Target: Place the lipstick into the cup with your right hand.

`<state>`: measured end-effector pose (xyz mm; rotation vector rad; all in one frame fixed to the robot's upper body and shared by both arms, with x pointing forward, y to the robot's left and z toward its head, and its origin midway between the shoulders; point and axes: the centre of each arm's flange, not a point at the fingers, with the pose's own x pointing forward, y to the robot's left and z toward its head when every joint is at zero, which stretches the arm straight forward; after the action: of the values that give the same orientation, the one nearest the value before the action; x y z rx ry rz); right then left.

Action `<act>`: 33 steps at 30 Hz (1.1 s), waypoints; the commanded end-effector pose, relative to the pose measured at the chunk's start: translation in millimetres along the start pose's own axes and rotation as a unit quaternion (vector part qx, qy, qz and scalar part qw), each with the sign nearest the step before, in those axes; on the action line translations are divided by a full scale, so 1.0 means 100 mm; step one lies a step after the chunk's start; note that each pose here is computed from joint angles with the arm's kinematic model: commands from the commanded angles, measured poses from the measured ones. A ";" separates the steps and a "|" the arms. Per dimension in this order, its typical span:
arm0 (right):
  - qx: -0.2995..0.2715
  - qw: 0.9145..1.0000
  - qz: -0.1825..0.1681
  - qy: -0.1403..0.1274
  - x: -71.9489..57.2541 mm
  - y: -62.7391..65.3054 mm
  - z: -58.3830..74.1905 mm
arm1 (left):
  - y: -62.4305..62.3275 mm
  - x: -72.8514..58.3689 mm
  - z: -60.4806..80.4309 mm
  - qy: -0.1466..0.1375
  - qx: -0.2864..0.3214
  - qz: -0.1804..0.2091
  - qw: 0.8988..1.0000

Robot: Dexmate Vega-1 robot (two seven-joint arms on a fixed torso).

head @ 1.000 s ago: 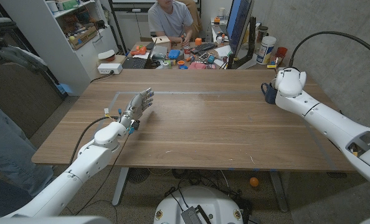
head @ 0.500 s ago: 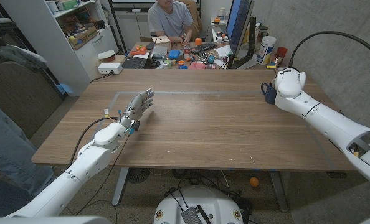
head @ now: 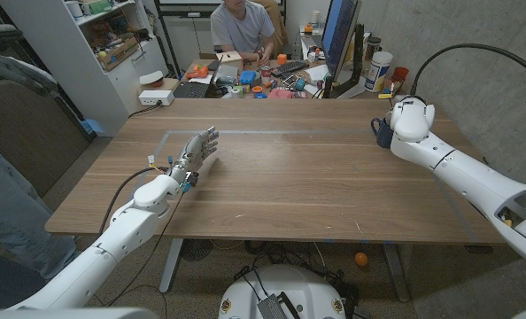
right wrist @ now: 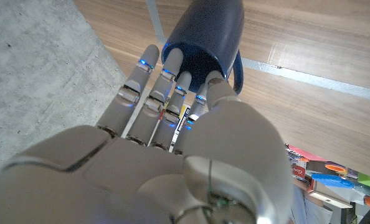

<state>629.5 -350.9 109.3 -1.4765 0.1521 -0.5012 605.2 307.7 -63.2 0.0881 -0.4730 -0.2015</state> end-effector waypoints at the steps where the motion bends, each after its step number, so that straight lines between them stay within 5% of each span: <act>1: 0.031 0.998 -0.062 0.001 -0.25 -0.14 -0.07 | 0.05 0.01 0.03 -0.007 0.002 -0.005 1.000; 11: 0.099 0.979 -0.166 -0.061 -0.78 -0.16 0.00 | 0.16 -0.01 0.10 -0.016 0.012 -0.009 1.000; 15: 0.165 0.955 -0.218 -0.115 -1.02 -0.11 0.07 | 0.26 0.00 0.24 -0.025 0.032 -0.010 0.999; 16: 0.203 0.942 -0.222 -0.149 -1.13 -0.10 0.11 | 0.31 0.01 0.30 -0.032 0.041 -0.010 0.999; 17: 0.206 0.940 -0.223 -0.153 -1.13 -0.10 0.11 | 0.31 0.01 0.31 -0.032 0.041 -0.010 0.999; 18: 0.254 0.924 -0.218 -0.186 -1.23 -0.08 0.15 | 0.35 0.00 0.37 -0.038 0.048 -0.010 0.998; 21: 0.316 0.893 -0.226 -0.228 -1.38 -0.05 0.20 | 0.42 -0.01 0.46 -0.046 0.060 -0.012 0.997; 25: 0.361 0.864 -0.240 -0.257 -1.54 -0.02 0.27 | 0.52 -0.03 0.58 -0.059 0.072 -0.007 0.996; 29: 0.385 0.848 -0.241 -0.272 -1.64 0.00 0.31 | 0.59 -0.07 0.70 -0.073 0.076 0.002 0.994; 33: 0.397 0.841 -0.241 -0.277 -1.73 0.03 0.35 | 0.64 -0.12 0.78 -0.084 0.082 0.007 0.993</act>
<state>527.5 -270.9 83.1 -1.0098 -0.6377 -0.4842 589.2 348.7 -16.5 0.1912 -0.5840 -0.1919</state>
